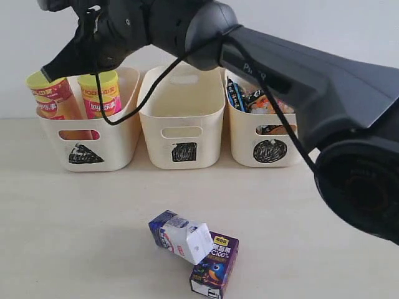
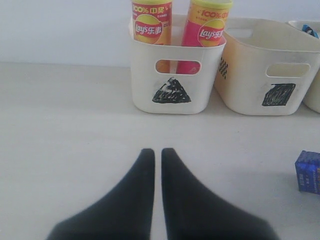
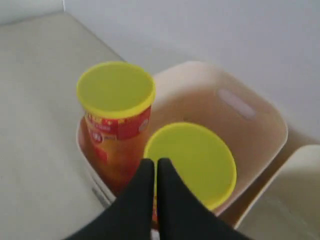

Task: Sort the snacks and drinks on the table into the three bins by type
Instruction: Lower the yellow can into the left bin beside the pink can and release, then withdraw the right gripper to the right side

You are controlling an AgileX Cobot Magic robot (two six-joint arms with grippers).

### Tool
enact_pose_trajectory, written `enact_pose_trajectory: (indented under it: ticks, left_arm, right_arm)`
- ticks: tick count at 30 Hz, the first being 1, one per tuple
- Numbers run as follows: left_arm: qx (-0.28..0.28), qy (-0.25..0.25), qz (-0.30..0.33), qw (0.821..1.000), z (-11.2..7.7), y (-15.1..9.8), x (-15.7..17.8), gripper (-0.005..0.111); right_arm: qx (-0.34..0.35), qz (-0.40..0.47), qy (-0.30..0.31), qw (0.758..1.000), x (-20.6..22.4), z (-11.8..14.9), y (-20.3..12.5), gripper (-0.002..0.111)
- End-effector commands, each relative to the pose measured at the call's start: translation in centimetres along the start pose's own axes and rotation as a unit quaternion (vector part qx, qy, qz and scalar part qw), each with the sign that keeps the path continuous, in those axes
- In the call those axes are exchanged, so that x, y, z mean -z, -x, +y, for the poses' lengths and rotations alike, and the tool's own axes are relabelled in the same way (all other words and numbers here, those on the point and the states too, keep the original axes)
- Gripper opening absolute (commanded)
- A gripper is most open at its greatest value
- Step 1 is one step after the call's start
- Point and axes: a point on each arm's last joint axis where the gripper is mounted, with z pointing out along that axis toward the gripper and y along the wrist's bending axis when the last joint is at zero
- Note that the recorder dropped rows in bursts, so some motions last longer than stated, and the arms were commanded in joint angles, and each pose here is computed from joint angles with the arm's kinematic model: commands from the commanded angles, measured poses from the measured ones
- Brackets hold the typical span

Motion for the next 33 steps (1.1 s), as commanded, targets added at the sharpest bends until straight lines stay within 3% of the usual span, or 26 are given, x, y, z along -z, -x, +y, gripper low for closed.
enact_pose_trajectory:
  ticks: [1,8,17,23,28,33]
  left_arm:
    - [0.007,0.001,-0.005,1.0,0.0,0.0,0.0,0.004]
    - [0.007,0.001,-0.005,1.0,0.0,0.0,0.0,0.004]
    - [0.007,0.001,-0.005,1.0,0.0,0.0,0.0,0.004]
    - [0.007,0.001,-0.005,1.0,0.0,0.0,0.0,0.004]
    - [0.007,0.001,-0.005,1.0,0.0,0.0,0.0,0.004]
    - [0.007,0.001,-0.005,1.0,0.0,0.0,0.0,0.004]
  right_arm:
    - [0.054,0.042,-0.011,0.998,2.7,1.9,1.3,0.0]
    - [0.084,0.088,-0.007,0.993,4.4,5.0,0.9,0.0]
    - [0.08,0.095,0.002,0.992,7.7,5.4,-1.9,0.0]
    - [0.089,0.081,-0.018,0.993,12.8,3.7,-6.2,0.0]
    - [0.075,0.103,-0.037,0.991,14.6,1.3,-8.5,0.0]
    - [0.023,0.117,-0.096,0.988,18.0,-4.1,-11.5,0.0]
